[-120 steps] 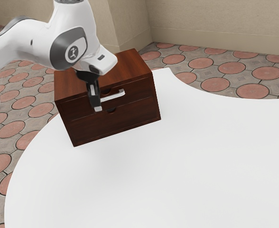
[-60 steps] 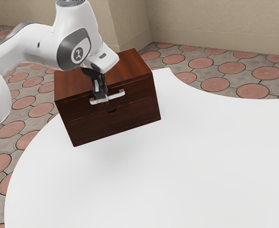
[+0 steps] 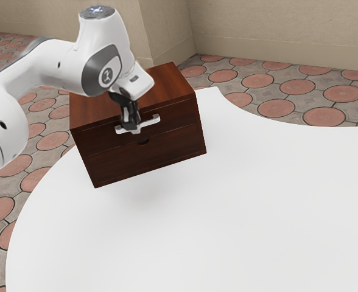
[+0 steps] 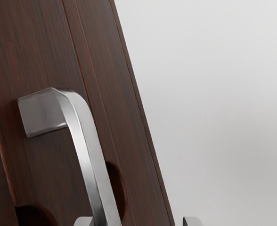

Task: Pull the drawer handle with one arm to open the drawer

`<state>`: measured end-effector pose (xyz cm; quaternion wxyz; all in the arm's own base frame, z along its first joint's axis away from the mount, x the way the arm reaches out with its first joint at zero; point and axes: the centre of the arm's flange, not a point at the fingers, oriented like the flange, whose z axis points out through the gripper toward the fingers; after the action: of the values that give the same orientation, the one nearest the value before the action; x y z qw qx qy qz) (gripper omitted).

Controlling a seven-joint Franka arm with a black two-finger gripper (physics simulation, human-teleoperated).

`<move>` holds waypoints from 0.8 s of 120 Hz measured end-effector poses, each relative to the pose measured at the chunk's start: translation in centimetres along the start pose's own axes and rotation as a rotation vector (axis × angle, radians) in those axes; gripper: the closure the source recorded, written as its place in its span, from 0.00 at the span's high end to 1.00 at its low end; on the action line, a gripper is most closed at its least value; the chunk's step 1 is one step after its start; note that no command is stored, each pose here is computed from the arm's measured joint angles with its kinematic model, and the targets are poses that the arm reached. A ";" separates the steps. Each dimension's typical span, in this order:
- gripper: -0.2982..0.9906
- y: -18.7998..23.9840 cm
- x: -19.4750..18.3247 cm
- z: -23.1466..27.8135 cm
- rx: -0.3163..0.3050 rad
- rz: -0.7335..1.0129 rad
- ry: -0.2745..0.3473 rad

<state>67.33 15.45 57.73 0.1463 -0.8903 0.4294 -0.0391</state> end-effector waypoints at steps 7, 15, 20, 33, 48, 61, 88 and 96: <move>0.39 0.0 0.1 0.6 -0.007 0.004 0.001; 0.37 0.0 0.1 1.0 -0.021 -0.001 0.015; 0.33 0.2 0.2 1.1 -0.028 -0.002 0.025; 0.25 1.4 0.4 0.7 -0.038 0.009 0.034; 0.20 3.4 1.0 0.2 -0.034 0.033 0.043; 0.18 4.9 1.0 -0.5 -0.026 0.049 0.065; 0.16 7.3 1.1 -1.8 0.002 0.084 0.091; 0.16 7.8 1.2 -1.8 0.002 0.090 0.094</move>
<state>61.80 9.54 57.09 0.1285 -0.8672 0.4753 -0.0747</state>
